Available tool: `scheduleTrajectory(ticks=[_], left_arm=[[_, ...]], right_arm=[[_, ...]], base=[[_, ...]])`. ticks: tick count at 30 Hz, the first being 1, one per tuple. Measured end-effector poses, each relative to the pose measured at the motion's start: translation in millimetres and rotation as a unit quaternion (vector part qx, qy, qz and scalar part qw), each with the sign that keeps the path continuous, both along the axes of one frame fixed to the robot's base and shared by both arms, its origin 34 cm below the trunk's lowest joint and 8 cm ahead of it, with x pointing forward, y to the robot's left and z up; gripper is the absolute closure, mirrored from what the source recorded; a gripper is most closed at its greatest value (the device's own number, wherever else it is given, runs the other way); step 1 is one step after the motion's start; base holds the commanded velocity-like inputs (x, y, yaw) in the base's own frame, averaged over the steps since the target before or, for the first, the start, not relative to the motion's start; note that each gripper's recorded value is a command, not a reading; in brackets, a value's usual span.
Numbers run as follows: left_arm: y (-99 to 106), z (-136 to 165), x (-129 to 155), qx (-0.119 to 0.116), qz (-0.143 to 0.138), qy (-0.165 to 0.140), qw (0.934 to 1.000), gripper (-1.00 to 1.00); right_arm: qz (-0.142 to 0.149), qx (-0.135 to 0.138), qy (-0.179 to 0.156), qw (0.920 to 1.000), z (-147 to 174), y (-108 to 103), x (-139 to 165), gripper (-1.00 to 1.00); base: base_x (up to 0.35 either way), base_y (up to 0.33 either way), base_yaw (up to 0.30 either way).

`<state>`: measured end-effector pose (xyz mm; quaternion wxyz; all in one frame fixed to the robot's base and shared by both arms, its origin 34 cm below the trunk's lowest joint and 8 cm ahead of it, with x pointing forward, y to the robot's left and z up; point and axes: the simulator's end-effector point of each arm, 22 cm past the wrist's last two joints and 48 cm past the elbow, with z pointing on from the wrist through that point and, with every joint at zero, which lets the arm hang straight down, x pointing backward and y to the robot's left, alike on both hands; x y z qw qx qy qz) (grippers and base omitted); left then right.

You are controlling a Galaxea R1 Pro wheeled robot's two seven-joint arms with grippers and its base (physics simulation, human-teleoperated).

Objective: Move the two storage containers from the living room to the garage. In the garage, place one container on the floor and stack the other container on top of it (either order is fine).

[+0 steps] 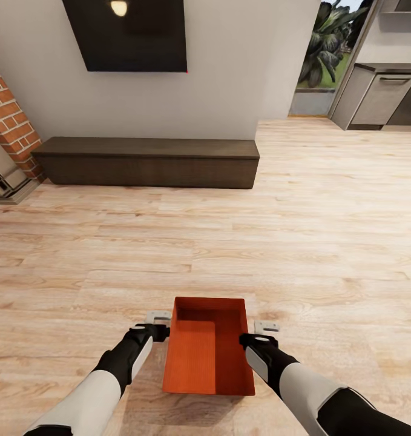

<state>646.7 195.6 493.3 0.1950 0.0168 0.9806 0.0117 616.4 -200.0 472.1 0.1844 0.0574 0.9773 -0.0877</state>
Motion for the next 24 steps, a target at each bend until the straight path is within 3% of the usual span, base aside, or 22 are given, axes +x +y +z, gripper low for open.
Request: scheduleTrajectory(ticks=[5, 10, 24], left_arm=[[-4, 3, 3, -0.003, 0.001, 0.000, 1.0000, -1.00], [-10, 0, -3, -0.005, -0.001, 0.028, 0.9996, -1.00], [-7, -15, -1, -0.003, -0.001, 0.026, 0.9997, -1.00]], right_arm=[[0.001, 0.001, 0.001, 1.0000, 0, 2, 0, -1.00], [0.001, 0.002, 0.001, 1.0000, -5, 2, 0, -1.00], [0.002, 0.000, 0.003, 1.0000, -22, 2, -2, -1.00]], base=[[0.000, 0.000, 0.000], [0.000, 0.000, 0.000], [0.000, 0.000, 0.000]])
